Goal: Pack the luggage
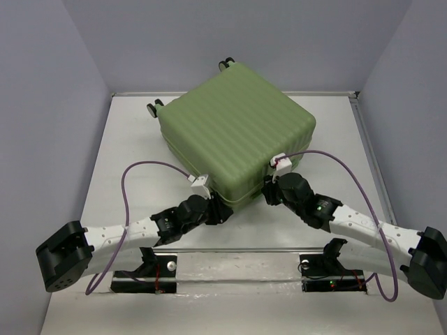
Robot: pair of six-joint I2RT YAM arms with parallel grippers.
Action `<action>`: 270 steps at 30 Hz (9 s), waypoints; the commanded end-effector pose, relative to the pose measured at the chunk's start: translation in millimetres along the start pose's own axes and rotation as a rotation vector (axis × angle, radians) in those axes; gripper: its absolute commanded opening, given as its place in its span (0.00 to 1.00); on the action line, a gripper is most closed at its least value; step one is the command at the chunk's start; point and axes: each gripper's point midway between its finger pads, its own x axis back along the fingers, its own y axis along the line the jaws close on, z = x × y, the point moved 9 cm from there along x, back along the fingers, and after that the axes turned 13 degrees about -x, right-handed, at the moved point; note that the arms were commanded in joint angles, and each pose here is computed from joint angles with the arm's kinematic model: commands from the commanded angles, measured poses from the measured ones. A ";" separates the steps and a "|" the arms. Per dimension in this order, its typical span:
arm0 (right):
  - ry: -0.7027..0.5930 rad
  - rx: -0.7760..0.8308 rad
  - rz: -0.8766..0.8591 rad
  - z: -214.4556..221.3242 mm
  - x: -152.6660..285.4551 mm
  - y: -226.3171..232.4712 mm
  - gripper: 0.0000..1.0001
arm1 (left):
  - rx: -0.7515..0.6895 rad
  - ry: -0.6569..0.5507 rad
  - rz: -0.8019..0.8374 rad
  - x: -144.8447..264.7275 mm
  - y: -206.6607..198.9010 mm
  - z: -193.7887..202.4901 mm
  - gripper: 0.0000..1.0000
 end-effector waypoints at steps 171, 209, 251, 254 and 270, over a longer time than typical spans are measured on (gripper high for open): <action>-0.071 -0.162 -0.741 -20.1 41.1 174.1 0.07 | 0.295 -0.536 -0.505 89.3 166.8 -163.0 0.46; -0.076 -0.175 -0.588 4.0 7.1 174.4 0.07 | -0.055 -0.310 -0.019 43.6 2.2 -119.9 0.39; -0.296 -0.389 -0.597 32.6 17.4 135.9 0.07 | 0.196 -0.609 -0.646 174.9 137.5 -272.6 0.99; -0.298 -0.392 -0.584 32.6 18.9 128.5 0.07 | 0.259 -0.625 -0.600 167.1 152.4 -273.2 0.99; -0.276 -0.379 -0.577 37.4 17.1 127.5 0.07 | 0.407 -0.531 -0.493 115.9 203.1 -250.4 0.96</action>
